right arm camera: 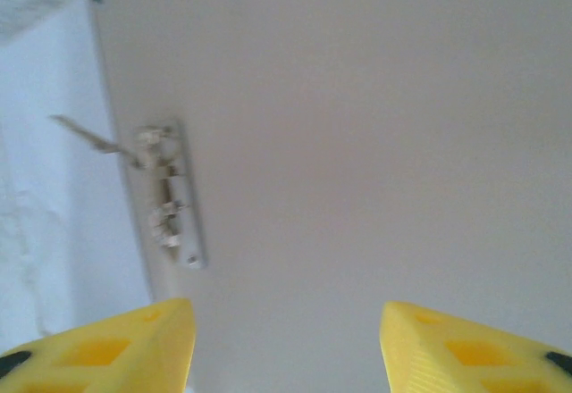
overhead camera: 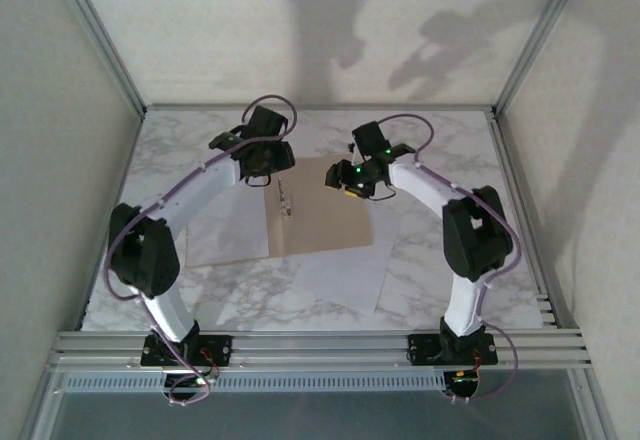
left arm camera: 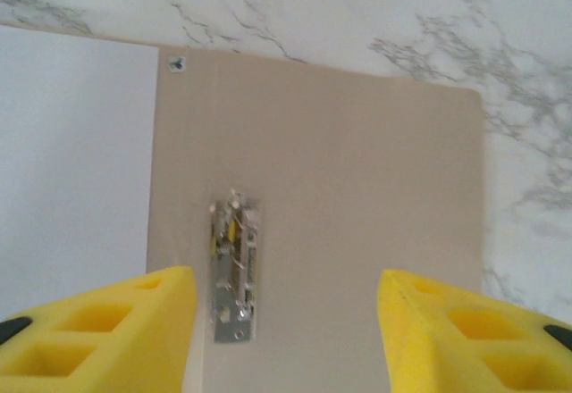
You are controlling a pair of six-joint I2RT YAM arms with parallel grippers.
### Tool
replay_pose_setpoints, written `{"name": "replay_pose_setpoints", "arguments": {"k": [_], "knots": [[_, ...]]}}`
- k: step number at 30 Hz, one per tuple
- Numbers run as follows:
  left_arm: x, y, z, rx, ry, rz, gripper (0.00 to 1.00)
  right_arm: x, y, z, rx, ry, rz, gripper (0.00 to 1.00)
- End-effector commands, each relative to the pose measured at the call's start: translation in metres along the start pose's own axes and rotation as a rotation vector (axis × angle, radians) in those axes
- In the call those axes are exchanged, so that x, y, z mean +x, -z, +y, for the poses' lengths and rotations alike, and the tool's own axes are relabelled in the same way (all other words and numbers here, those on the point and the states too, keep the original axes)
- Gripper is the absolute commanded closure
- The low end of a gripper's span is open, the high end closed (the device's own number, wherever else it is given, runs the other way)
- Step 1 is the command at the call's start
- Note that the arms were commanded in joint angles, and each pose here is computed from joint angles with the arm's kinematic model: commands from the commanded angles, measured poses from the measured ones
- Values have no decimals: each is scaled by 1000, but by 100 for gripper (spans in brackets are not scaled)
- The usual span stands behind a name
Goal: Put the files into the folder
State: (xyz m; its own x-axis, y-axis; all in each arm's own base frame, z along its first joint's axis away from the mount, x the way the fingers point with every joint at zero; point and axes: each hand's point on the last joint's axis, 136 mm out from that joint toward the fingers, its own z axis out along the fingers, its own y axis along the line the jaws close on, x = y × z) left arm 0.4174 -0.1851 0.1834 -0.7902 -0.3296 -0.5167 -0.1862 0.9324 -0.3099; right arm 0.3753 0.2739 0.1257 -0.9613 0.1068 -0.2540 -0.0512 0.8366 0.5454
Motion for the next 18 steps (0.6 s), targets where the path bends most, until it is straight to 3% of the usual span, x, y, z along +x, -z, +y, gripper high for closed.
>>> {"name": "replay_pose_setpoints", "arguments": {"k": [1, 10, 18], "knots": [[28, 9, -6, 40, -5, 40, 42, 19, 41, 9, -27, -41, -2, 42], [82, 22, 2, 115, 33, 62, 39, 95, 74, -18, -63, -151, 1, 43], [114, 25, 0, 189, 39, 70, 37, 148, 63, -53, -44, -218, 18, 45]]}}
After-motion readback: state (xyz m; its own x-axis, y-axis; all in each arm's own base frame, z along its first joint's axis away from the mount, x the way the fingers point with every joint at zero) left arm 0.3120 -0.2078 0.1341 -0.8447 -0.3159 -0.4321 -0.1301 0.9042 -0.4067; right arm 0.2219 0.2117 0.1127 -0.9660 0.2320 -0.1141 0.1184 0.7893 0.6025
